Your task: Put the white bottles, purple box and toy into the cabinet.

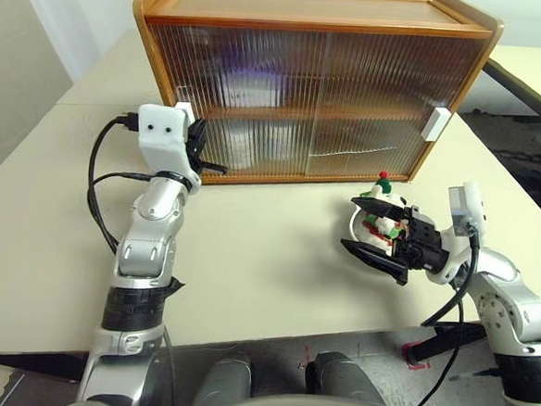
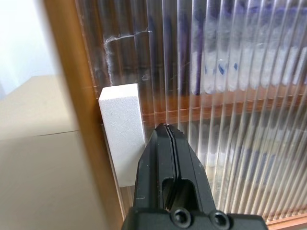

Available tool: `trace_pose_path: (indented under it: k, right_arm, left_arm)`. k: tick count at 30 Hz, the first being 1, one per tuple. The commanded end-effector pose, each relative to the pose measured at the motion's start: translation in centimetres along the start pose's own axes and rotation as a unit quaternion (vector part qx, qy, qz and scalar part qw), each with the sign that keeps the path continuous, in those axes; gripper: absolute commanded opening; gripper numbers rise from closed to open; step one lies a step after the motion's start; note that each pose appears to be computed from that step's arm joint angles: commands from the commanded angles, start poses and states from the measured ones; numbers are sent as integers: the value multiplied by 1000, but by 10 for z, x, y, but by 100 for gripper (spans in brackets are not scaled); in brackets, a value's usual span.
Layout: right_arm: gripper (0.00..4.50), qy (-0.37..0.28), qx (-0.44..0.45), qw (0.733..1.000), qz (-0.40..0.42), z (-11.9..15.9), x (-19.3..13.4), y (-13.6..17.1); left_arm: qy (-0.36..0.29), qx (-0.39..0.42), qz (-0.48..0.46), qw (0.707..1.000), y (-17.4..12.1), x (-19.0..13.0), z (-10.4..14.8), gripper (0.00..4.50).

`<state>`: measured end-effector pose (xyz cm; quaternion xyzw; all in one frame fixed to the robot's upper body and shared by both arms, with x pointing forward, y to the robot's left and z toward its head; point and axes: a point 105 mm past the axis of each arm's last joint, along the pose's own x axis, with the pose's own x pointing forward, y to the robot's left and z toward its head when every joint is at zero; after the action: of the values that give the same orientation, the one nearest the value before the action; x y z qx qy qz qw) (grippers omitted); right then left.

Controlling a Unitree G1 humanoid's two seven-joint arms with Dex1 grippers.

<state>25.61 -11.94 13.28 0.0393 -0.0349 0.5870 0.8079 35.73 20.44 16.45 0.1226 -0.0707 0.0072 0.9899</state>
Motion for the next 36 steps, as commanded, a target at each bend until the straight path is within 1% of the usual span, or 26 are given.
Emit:
trace_pose_path:
  k: [1, 8, 10, 12, 16, 18, 19, 20, 23, 26, 28, 30, 31, 32, 34, 36]
  right_arm:
    - [450, 0, 0, 1000, 4, -1, 1, -1]
    - [450, -1, 2, 1000, 1, -1, 2, -3]
    - [450, -1, 3, 1000, -3, -1, 0, -4]
    - [450, -1, 2, 1000, -4, -1, -1, -5]
    - [450, -7, -2, 1000, -11, 1, -5, -7]
    - [450, -15, -1, 1000, -19, 3, -7, -9]
    - [450, -17, -1, 1000, -22, 3, -8, -9]
    - [450, -19, -1, 1000, -23, 3, -8, -10]
    - [450, -20, -1, 1000, -24, 3, -9, -10]
    - [450, -43, 3, 997, -61, 19, -25, -27]
    - [450, -51, 4, 995, -84, 28, -34, -36]
    - [450, -37, -31, 988, -144, 34, -47, -53]
    - [450, -18, -50, 980, -192, 35, -55, -66]
    - [450, -6, -63, 972, -224, 35, -61, -74]
    - [450, 3, -66, 964, -256, 40, -69, -85]
    - [450, -16, -48, 962, -270, 49, -74, -93]
  left_arm:
    - [16, 5, 30, 999, 18, -4, -6, 5]
    - [10, -1, 27, 1000, 20, -5, -3, 5]
    - [1, -13, -2, 1000, 9, -5, 0, 5]
    - [9, -32, -24, 999, 1, -7, -2, 5]
    - [-9, -80, -116, 990, -24, -24, 2, 5]
    - [-13, -89, -164, 982, -30, -37, 3, 5]
    - [-14, -86, -181, 980, -31, -42, 3, 43]
    - [-14, -82, -190, 978, -32, -45, 3, 65]
    - [-14, -82, -198, 977, -32, -46, 3, 160]
    - [-1, -100, -310, 945, -33, -81, -3, 265]
    - [2, -115, -336, 935, -29, -91, -3, 334]
    - [36, -119, -340, 932, -20, -97, -12, 404]
    - [65, -107, -337, 933, -16, -100, -20, 438]
    - [84, -98, -335, 933, -13, -102, -26, 445]
    - [107, -99, -332, 932, -11, -104, -32, 445]
    - [106, -114, -342, 927, -13, -106, -29, 445]
